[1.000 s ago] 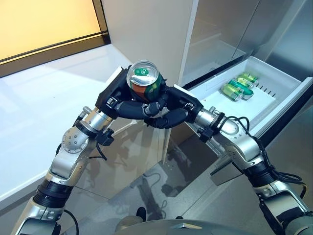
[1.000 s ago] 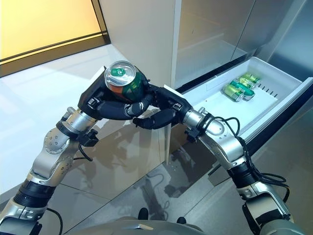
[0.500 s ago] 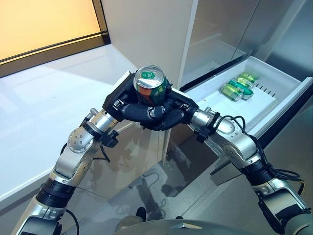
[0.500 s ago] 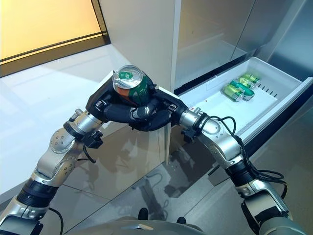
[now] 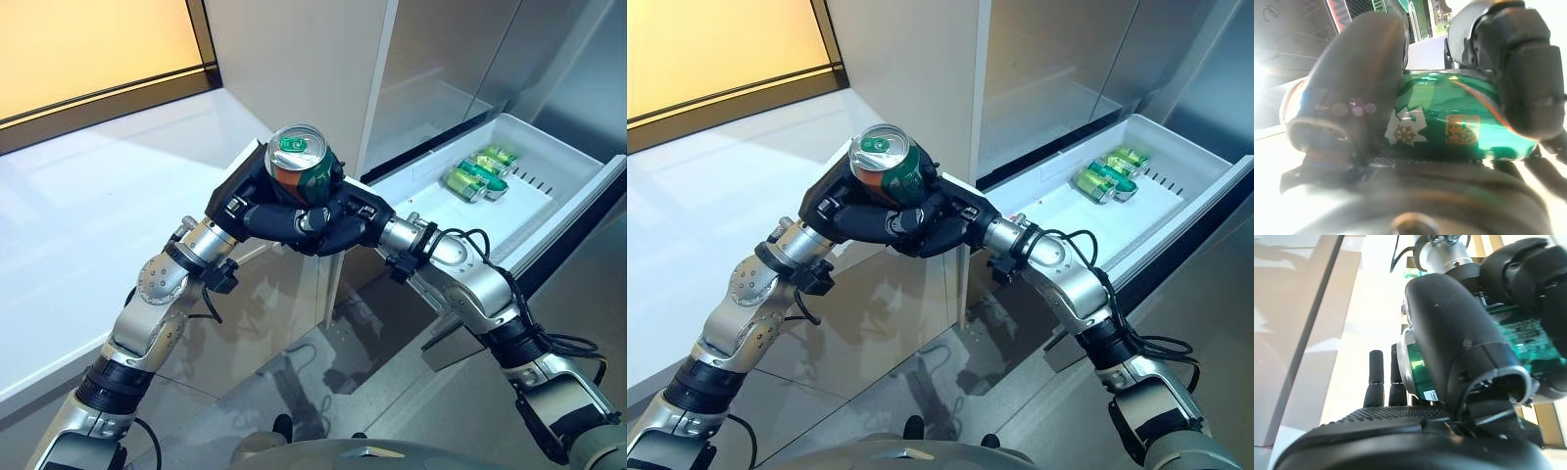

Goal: Put drinks into fridge and close the fridge

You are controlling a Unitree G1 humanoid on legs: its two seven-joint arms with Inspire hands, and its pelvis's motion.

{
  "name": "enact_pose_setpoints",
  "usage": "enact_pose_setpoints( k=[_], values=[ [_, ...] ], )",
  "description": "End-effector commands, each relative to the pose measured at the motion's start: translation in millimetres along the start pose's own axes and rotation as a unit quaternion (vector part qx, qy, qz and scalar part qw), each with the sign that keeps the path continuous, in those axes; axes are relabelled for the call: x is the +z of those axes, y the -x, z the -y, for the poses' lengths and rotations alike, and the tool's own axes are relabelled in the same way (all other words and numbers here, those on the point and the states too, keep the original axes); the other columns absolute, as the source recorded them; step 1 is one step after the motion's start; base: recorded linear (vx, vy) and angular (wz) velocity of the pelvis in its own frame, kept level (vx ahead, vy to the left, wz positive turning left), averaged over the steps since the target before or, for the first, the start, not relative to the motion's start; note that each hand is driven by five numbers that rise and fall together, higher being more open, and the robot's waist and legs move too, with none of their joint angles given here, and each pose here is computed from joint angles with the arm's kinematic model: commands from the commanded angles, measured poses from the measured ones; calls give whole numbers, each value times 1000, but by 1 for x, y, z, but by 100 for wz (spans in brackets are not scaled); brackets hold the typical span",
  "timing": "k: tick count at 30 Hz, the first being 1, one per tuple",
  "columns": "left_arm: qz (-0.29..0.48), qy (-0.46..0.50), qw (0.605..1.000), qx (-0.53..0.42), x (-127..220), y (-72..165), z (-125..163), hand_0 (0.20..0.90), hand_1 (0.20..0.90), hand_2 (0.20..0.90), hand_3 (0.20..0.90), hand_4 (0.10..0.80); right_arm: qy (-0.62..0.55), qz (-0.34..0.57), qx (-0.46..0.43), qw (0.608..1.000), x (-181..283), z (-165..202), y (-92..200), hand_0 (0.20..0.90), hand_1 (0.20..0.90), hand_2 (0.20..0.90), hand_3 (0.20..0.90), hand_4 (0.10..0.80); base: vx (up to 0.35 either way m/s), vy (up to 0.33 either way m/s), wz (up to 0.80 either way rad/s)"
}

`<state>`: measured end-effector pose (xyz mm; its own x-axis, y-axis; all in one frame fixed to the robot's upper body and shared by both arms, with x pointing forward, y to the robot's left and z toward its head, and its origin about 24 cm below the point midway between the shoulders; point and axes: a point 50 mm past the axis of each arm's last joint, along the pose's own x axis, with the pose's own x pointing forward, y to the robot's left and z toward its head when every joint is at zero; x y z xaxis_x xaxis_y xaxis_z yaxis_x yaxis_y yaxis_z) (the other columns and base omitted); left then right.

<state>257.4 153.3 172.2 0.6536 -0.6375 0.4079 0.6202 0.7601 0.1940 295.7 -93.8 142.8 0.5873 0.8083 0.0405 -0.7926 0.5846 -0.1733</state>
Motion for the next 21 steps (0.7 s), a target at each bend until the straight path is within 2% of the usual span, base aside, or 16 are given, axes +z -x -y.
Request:
enact_pose_setpoints(
  k=[1,11,12,13,21],
  values=[
    [188,9,981,-46,60,-41,8,300,300,300,200,100,24,169,54,984,73,-13,-28,300,300,300,200,100,0,0,0],
    [186,12,981,-48,58,-41,10,300,300,300,200,100,24,175,48,983,75,-13,-30,300,300,300,200,100,0,0,0],
    [185,11,982,-47,58,-41,10,724,724,724,694,594,24,176,47,983,76,-13,-30,300,300,300,200,100,0,0,0],
    [185,5,982,-45,58,-41,9,900,900,900,900,800,26,180,41,982,77,-12,-29,300,300,300,200,100,0,0,0],
    [186,-2,982,-22,59,-36,1,900,900,900,900,800,45,216,0,975,89,-3,-22,300,300,300,200,100,-8,0,0]
  ],
)
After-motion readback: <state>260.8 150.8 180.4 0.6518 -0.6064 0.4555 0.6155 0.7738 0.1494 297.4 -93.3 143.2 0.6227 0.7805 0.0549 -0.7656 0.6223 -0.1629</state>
